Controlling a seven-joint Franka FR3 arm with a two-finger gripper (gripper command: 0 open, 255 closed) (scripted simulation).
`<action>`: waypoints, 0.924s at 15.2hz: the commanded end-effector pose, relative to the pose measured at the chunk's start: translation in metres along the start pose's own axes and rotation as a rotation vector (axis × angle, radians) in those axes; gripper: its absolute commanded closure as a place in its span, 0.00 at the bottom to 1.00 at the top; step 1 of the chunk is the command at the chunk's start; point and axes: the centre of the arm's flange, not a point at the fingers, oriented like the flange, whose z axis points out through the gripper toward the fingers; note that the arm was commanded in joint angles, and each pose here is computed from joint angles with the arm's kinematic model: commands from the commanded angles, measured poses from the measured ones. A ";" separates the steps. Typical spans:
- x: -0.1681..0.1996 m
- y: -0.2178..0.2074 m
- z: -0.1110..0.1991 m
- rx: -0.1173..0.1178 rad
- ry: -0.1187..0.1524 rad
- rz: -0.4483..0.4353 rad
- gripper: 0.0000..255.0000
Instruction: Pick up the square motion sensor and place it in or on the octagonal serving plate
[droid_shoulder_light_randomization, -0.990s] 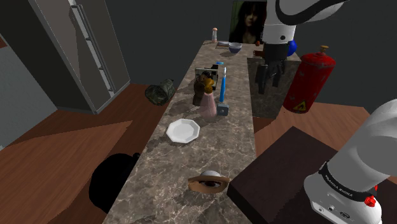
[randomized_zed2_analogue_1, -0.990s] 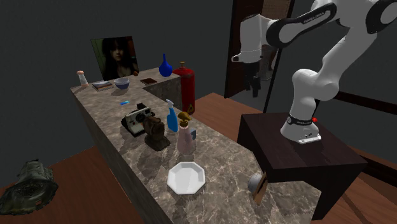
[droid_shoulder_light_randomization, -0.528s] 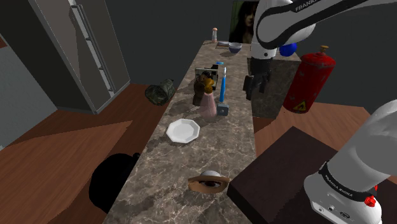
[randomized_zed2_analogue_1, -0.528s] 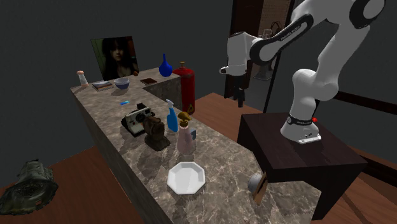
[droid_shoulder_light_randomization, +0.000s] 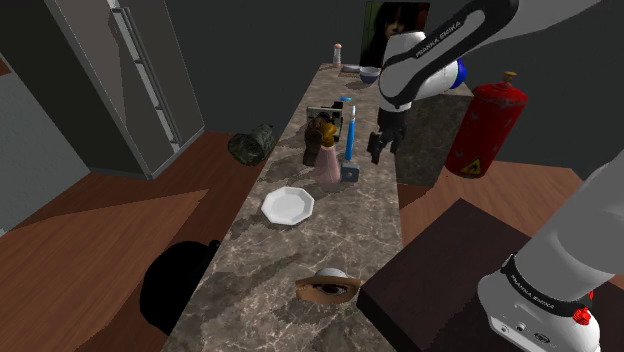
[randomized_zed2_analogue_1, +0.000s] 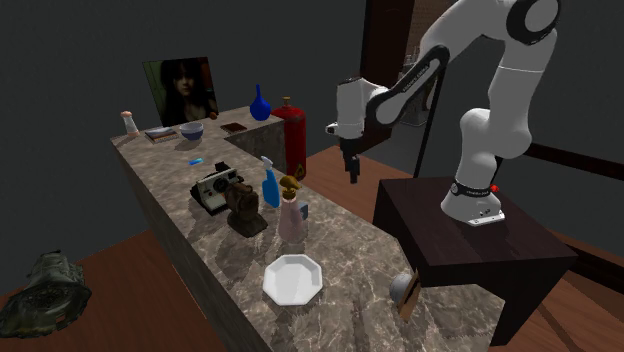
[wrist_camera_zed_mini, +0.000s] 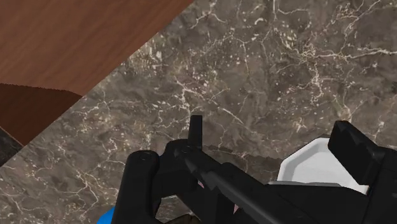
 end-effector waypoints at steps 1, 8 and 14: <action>0.014 0.009 0.019 -0.003 0.015 -0.001 0.00; 0.073 0.039 0.077 -0.012 0.059 -0.003 0.00; 0.125 0.064 0.124 -0.019 0.098 -0.005 0.00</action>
